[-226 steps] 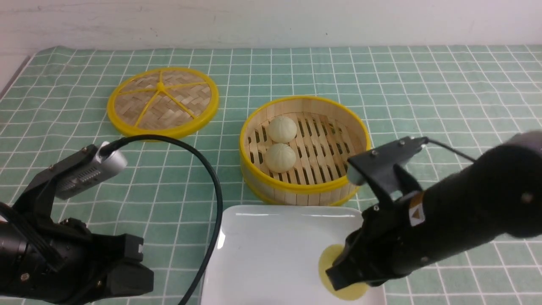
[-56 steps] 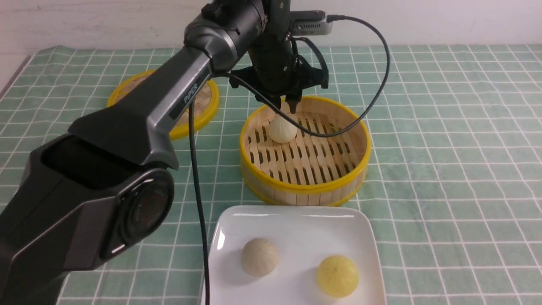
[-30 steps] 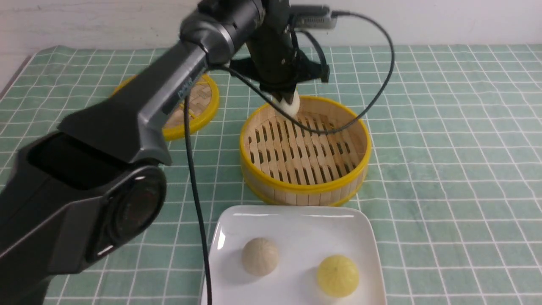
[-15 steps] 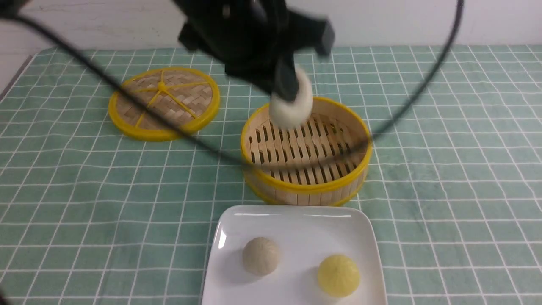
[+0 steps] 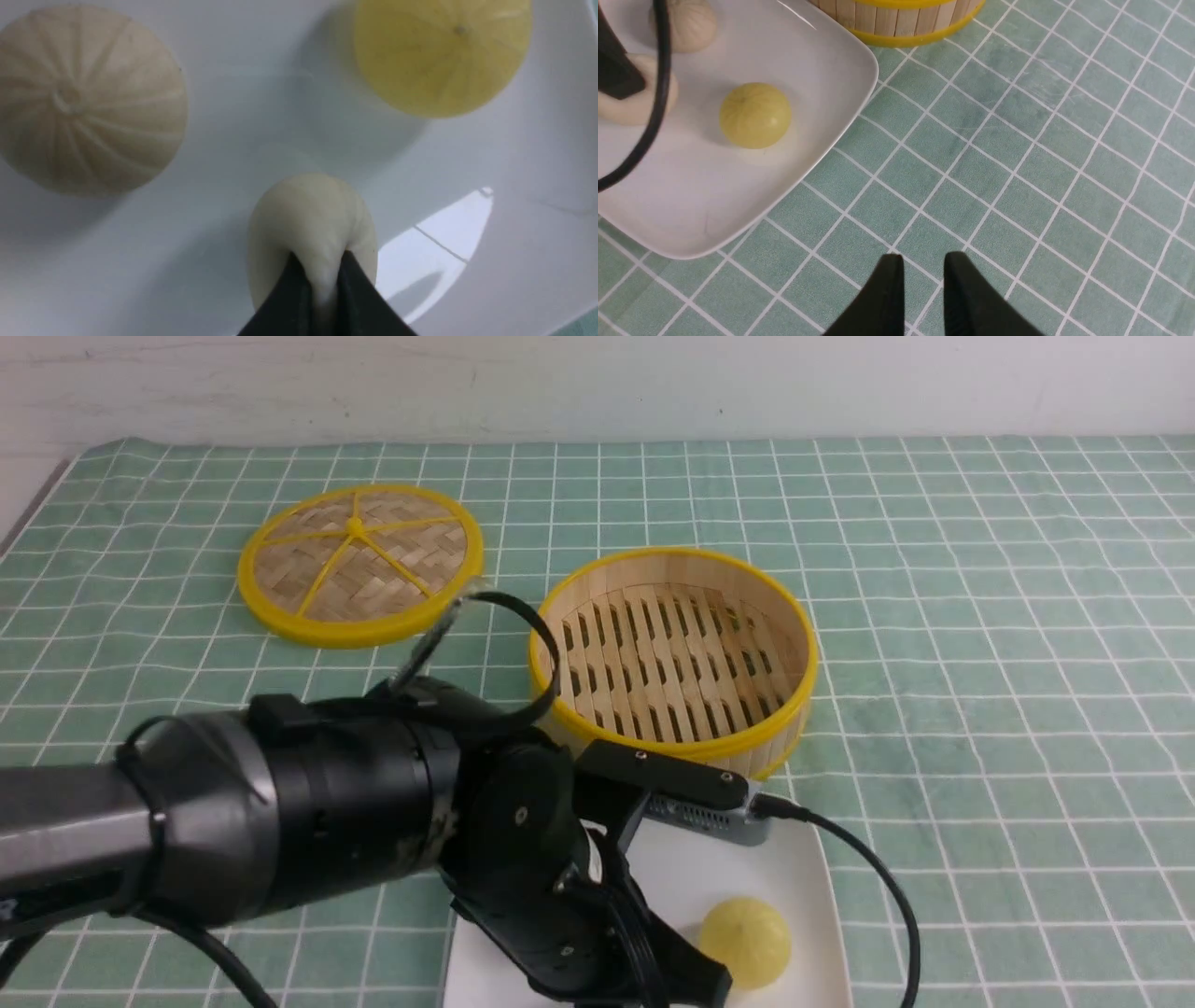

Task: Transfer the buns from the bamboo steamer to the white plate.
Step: 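Carry the bun from the bamboo steamer to the plate with the left gripper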

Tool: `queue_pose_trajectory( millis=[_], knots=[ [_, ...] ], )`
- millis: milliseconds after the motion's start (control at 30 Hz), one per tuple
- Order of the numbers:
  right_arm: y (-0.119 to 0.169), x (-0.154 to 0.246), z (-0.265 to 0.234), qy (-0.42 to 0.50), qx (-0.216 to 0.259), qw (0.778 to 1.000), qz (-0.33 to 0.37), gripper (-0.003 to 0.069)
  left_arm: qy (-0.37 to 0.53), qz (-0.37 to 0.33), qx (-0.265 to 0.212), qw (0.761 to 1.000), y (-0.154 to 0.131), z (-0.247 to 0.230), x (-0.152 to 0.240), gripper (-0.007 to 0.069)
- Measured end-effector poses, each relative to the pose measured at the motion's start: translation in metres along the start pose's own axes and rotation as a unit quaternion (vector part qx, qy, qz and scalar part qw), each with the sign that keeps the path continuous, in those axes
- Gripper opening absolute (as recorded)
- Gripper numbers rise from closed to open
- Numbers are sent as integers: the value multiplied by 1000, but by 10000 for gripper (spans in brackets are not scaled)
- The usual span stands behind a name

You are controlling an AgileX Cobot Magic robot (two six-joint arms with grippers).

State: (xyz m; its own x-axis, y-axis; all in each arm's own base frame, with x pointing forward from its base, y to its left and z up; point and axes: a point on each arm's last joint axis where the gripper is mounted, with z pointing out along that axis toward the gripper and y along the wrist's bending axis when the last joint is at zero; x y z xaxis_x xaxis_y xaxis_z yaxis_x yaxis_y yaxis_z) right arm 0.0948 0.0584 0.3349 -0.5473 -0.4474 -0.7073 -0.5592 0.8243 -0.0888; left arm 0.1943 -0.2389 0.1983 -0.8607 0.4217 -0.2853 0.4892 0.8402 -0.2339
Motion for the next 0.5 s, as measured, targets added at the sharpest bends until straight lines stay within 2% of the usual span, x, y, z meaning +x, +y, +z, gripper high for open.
queue_pose_trajectory(
  millis=[200,267,367,433,467,500],
  knots=[
    [0,7,-1,39,-1,999,14,150,-6,-11,5,1000,0,8,-3,64],
    [2,15,-5,64,-8,998,27,129,-7,-13,6,1000,-1,9,-3,102],
    [3,30,-23,74,-19,996,41,60,-7,-13,6,1000,0,9,-3,216],
    [3,35,-30,63,-22,997,47,38,-7,-13,6,1000,0,9,-3,256],
    [4,44,-44,35,-26,997,62,0,-4,-13,5,1000,0,9,-2,330],
    [3,47,-47,28,-25,997,68,-2,-3,-12,4,1000,0,9,-3,338]
  ],
)
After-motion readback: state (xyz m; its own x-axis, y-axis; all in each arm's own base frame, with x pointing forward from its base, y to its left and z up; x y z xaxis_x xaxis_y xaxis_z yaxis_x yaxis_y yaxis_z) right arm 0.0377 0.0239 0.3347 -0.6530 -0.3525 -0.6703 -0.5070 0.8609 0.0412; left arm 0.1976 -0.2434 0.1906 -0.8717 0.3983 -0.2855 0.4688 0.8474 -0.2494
